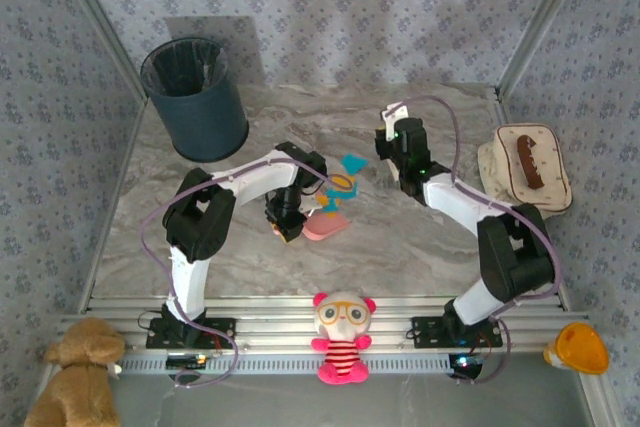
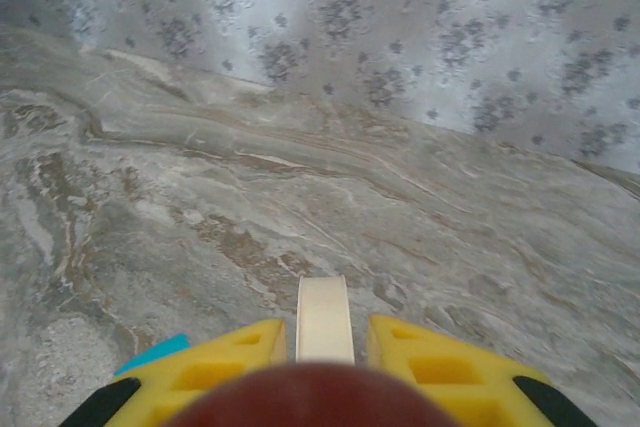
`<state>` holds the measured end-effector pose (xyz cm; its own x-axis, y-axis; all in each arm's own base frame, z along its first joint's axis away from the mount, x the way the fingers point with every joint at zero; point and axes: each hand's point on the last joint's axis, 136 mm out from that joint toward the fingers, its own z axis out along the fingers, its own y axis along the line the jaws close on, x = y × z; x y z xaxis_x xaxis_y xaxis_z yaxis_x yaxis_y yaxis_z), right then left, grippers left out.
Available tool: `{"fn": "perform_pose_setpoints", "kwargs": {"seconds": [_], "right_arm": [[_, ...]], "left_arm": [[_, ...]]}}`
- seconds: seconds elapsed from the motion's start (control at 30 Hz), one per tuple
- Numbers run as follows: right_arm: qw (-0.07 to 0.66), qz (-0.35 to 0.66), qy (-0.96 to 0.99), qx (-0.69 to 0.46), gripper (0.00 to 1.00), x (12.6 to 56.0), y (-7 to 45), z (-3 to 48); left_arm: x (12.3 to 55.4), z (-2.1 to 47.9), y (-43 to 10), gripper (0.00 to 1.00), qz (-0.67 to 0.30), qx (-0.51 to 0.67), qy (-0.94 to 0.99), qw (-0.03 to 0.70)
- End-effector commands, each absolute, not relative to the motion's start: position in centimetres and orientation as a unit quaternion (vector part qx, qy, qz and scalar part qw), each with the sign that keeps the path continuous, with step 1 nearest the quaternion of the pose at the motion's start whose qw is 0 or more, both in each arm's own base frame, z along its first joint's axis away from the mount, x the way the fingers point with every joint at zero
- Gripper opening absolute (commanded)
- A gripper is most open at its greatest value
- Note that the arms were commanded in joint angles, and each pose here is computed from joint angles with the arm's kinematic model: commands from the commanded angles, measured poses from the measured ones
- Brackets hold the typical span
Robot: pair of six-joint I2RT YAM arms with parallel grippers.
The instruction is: Sweep away the paper scraps from the table
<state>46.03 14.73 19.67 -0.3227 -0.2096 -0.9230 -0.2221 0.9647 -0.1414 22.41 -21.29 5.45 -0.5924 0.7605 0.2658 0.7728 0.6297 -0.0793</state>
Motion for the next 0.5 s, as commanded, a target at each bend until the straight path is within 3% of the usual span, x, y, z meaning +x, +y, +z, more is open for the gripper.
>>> {"fn": "perform_pose_setpoints", "kwargs": {"seconds": [0.0,0.47], "right_arm": [[0.593,0.035,0.785,-0.175,0.00,47.3,17.0,21.8],[0.546,0.093,0.777,-0.298,0.00,44.5,22.1,19.0]], "left_arm": [[22.7,5.5,-21.5,0.00,-0.016,-0.418,-0.898,0.138],[22.8,5.4,-21.6,0.00,-0.014,-0.417,-0.898,0.138]]}}
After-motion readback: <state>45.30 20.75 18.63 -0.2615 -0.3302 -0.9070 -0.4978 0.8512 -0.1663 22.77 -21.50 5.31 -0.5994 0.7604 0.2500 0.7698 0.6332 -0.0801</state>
